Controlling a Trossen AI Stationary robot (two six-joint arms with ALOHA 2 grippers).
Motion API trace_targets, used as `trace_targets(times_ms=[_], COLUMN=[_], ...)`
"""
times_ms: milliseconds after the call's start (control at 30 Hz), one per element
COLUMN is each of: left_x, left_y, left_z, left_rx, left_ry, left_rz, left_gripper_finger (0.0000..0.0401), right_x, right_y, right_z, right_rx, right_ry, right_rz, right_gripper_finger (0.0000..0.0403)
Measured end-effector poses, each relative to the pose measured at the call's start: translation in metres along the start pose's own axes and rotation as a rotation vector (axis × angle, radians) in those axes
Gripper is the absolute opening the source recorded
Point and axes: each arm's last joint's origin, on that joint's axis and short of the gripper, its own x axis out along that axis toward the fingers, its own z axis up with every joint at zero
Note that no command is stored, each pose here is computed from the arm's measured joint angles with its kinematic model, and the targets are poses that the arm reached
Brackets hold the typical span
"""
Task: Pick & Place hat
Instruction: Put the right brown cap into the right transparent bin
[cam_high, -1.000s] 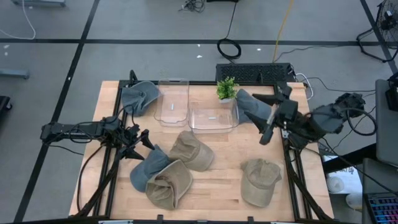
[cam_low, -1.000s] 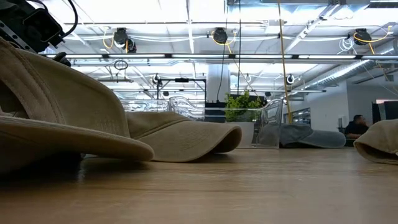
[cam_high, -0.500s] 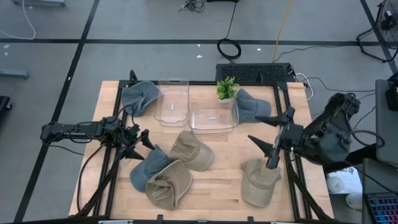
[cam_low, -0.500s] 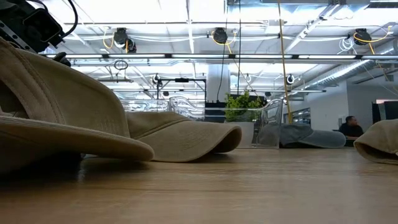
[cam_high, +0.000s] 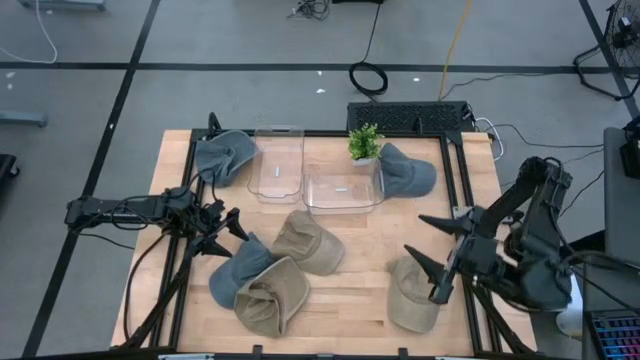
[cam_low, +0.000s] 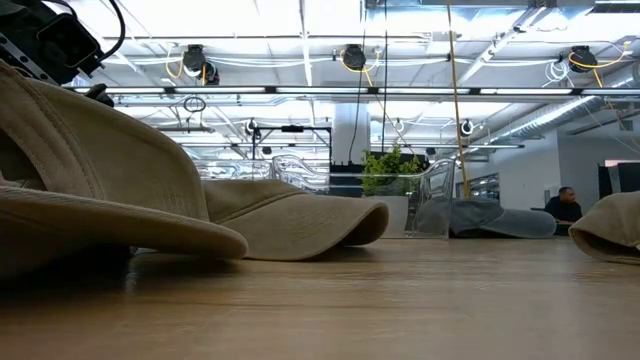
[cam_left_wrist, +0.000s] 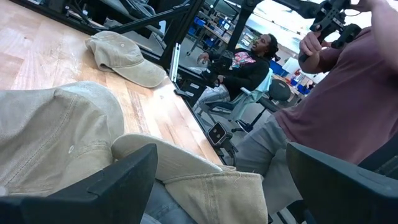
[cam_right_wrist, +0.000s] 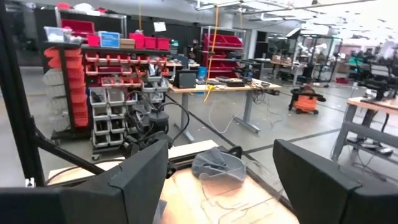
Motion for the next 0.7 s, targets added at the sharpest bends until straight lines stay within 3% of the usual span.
trace_targets(times_ms=[367, 700], left_x=[0.0, 0.0], left_y=[0.0, 0.0], left_z=[0.0, 0.0], left_rx=[0.0, 0.0], left_ry=[0.0, 0.0], left_rz=[0.0, 0.0], left_gripper_finger=[0.0361, 0.0361], right_x=[-0.038, -0.06], right_y=[0.023, 0.035], right_z=[-0.006, -0.015], right_rx=[0.05, 0.063], right_ry=[-0.001, 0.002], right_rz=[0.131, 0.182], right_gripper_finger=[0.0279, 0.0279])
